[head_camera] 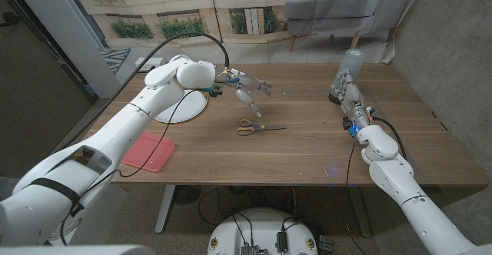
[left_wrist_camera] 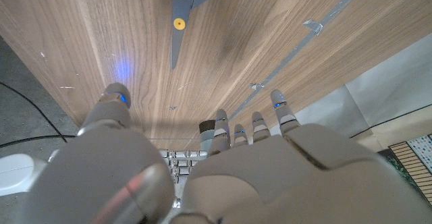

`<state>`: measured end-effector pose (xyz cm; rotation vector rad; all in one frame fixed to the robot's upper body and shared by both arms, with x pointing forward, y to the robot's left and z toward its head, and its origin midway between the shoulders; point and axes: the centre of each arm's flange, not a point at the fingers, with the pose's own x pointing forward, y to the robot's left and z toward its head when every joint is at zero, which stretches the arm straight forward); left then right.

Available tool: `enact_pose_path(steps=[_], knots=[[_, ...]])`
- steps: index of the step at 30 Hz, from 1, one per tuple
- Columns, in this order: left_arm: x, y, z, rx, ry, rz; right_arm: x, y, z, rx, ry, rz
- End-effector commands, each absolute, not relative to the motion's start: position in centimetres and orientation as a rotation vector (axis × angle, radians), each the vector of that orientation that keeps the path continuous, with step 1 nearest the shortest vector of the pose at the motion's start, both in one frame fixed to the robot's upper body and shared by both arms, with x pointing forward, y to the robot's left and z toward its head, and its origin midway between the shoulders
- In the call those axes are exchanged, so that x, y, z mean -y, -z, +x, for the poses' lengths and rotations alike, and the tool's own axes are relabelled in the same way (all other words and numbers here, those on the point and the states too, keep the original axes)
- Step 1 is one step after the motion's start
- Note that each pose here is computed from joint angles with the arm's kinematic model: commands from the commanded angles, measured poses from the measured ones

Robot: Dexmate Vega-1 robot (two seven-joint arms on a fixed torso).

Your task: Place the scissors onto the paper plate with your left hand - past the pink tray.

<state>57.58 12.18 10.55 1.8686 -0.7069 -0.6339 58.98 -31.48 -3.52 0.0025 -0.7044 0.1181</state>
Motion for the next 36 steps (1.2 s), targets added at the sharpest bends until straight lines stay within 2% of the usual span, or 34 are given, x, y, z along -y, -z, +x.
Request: enact_pose_path(steps=[1,25,36], knots=[[-11.7,-10.2,57.7,0.681,0.621,1.964,31.3,3.6,59.4,0.694,-0.126,0.005],[-11.1,-9.4,58.2,0.575,0.655,2.06,31.5,4.0,59.4,0.694,-0.119,0.008],[-10.9,-8.7,57.9,0.604,0.585,2.116,31.7,4.4,59.1,0.691,-0.121,0.01]])
